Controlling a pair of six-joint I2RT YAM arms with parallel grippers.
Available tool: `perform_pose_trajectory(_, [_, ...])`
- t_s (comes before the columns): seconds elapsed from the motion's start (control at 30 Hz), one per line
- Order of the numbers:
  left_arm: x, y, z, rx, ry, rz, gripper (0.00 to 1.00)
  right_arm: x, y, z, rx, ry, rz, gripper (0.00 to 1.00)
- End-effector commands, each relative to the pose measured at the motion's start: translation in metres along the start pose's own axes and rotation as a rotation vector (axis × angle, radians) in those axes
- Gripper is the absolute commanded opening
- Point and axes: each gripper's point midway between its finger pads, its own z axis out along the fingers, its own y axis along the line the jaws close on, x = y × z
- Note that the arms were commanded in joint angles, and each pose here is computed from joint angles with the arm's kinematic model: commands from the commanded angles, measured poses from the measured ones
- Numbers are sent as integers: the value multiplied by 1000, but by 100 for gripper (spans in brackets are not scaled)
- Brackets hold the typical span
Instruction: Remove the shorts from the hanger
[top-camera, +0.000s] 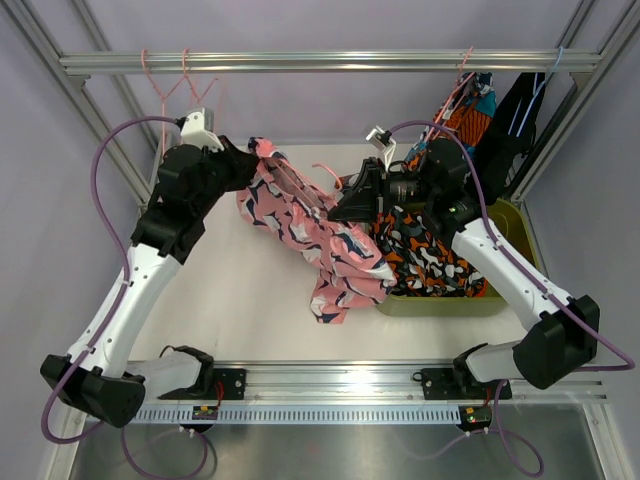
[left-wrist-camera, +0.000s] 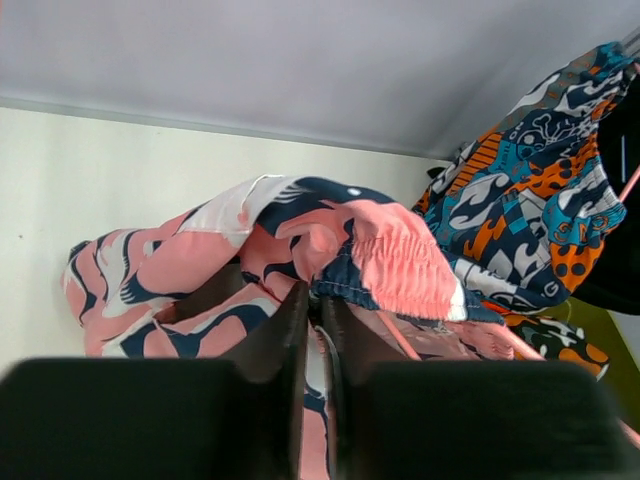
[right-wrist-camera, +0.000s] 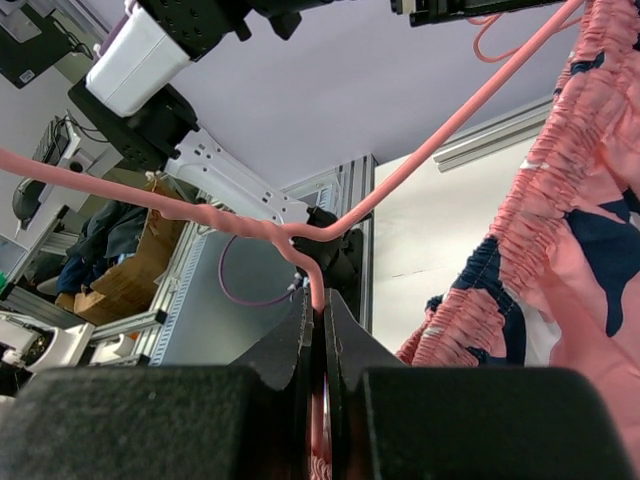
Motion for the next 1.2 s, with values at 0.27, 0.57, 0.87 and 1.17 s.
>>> perform_pose_trajectory(0.27, [-76,12,-8,-1,-160,35,0,31,10,-11,16,113,-95,0])
perform_pose_trajectory(0.57, [-66,42,5,-57,-85,19,0,47,34,-24,-21,143,-230,0])
perform_pose_trajectory(0.87, [-43,67,4,-117,3,23,0,39,61,-30,-83,144,-345,0])
perform_pose_trajectory(1.17, [12,6,-19,302,148,92,0,-44,39,-11,82,-158,-327,0])
